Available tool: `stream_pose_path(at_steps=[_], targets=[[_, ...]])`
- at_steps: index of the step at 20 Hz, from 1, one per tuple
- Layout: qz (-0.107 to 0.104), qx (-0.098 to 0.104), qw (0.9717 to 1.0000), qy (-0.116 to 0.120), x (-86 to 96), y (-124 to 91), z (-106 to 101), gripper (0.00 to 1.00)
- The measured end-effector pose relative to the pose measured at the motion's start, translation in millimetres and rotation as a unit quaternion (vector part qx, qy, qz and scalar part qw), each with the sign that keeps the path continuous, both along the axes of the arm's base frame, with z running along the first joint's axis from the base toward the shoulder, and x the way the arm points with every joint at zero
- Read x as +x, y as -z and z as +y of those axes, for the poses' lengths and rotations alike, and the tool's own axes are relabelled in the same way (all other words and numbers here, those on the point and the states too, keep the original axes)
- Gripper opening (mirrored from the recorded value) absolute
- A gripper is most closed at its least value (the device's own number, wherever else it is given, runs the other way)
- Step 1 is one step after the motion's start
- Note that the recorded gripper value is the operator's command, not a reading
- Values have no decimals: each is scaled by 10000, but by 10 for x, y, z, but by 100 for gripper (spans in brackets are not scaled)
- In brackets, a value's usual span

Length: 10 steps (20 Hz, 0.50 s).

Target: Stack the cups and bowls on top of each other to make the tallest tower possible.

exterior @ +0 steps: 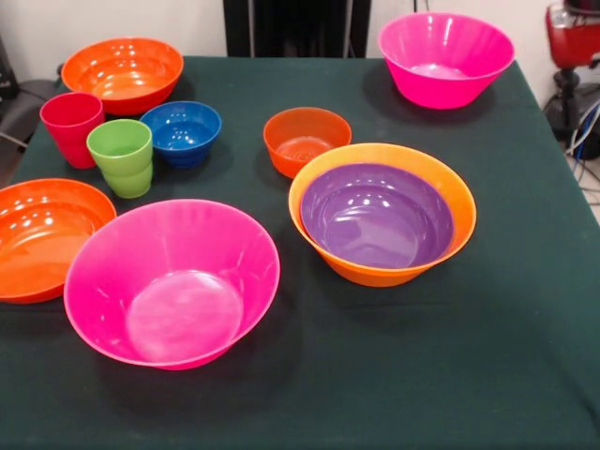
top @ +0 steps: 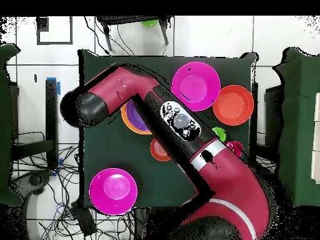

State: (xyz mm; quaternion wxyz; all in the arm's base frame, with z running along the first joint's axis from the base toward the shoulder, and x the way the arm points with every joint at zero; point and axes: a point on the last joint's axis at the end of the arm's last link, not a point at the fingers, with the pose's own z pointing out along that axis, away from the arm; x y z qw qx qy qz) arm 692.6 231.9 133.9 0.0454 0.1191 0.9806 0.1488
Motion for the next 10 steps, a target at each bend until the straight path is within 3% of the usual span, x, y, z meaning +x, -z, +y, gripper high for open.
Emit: stream_pose_path(at_steps=[6, 10], targets=[[-48, -381, 9990, -241, -441, 258, 472, 100], [-127, -565, 9982, -152, -759, 537, 771, 100]])
